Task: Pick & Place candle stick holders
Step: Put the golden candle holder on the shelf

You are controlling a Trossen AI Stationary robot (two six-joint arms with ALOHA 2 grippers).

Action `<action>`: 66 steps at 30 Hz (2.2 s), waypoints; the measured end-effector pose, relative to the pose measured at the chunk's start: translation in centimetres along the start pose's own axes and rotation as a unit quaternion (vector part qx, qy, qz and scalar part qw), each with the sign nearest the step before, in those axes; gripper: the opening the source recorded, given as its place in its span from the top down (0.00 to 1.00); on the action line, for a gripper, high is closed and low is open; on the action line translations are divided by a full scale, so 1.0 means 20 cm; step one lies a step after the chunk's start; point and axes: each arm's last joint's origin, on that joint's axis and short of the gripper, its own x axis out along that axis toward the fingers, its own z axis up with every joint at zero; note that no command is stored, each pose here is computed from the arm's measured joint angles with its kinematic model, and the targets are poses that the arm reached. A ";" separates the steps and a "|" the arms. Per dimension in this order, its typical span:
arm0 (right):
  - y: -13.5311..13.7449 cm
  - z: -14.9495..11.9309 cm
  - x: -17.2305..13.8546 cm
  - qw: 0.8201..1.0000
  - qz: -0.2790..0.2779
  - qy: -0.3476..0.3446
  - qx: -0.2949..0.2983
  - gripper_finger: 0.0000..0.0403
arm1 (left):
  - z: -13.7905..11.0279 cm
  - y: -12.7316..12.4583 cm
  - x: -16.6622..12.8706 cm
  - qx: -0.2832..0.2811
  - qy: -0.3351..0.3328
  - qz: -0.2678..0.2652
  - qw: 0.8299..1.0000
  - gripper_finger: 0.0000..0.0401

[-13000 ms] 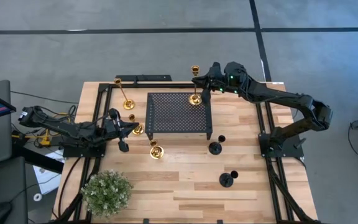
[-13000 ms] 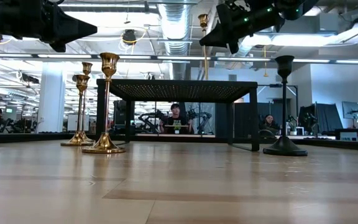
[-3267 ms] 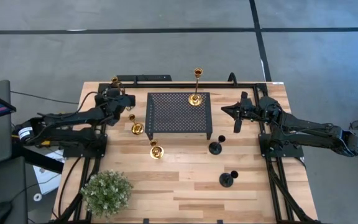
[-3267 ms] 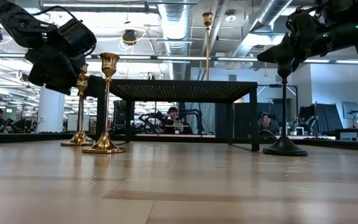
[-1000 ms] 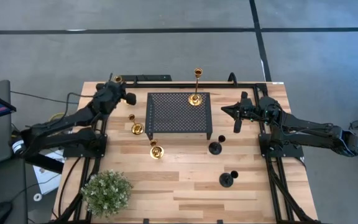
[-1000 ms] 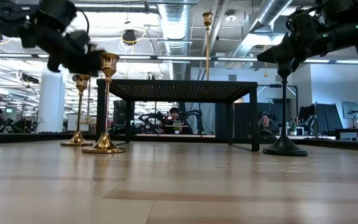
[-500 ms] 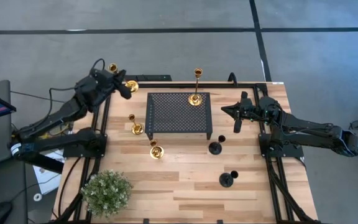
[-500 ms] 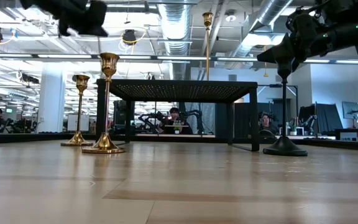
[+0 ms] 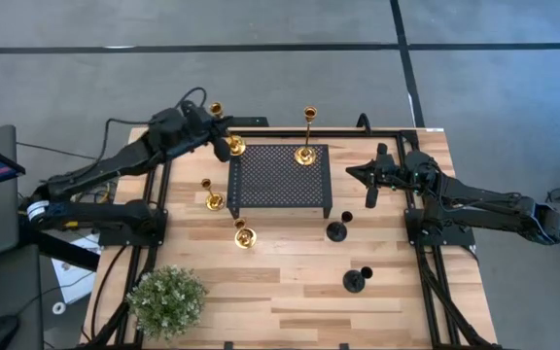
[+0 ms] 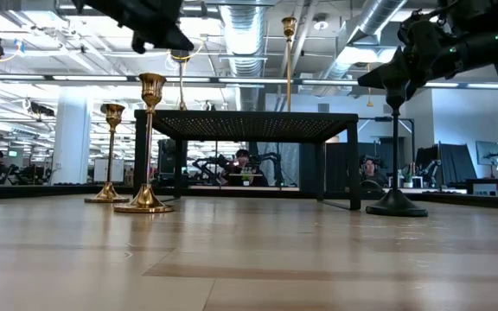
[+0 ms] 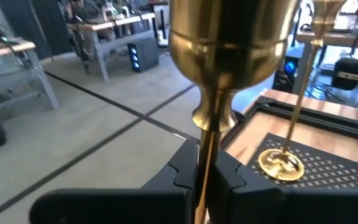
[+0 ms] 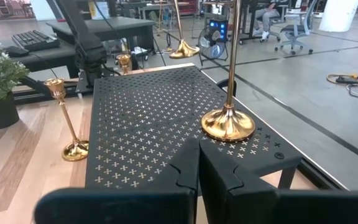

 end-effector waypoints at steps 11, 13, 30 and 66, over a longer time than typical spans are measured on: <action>0.00 0.00 0.00 1.000 0.000 0.002 0.000 1.00 | 0.02 -0.11 0.15 -0.006 0.020 -0.067 0.998 0.98; 0.00 0.00 0.00 1.000 0.000 0.002 0.000 1.00 | 0.02 -0.13 0.17 -0.006 0.022 -0.072 0.997 0.98; 0.00 0.00 0.00 1.000 -0.001 0.002 0.000 1.00 | 0.02 -0.14 0.20 -0.008 0.013 -0.097 0.995 0.98; 0.00 0.00 0.00 1.000 -0.001 0.003 0.000 1.00 | -0.04 -0.16 0.29 -0.003 0.032 -0.079 0.996 0.96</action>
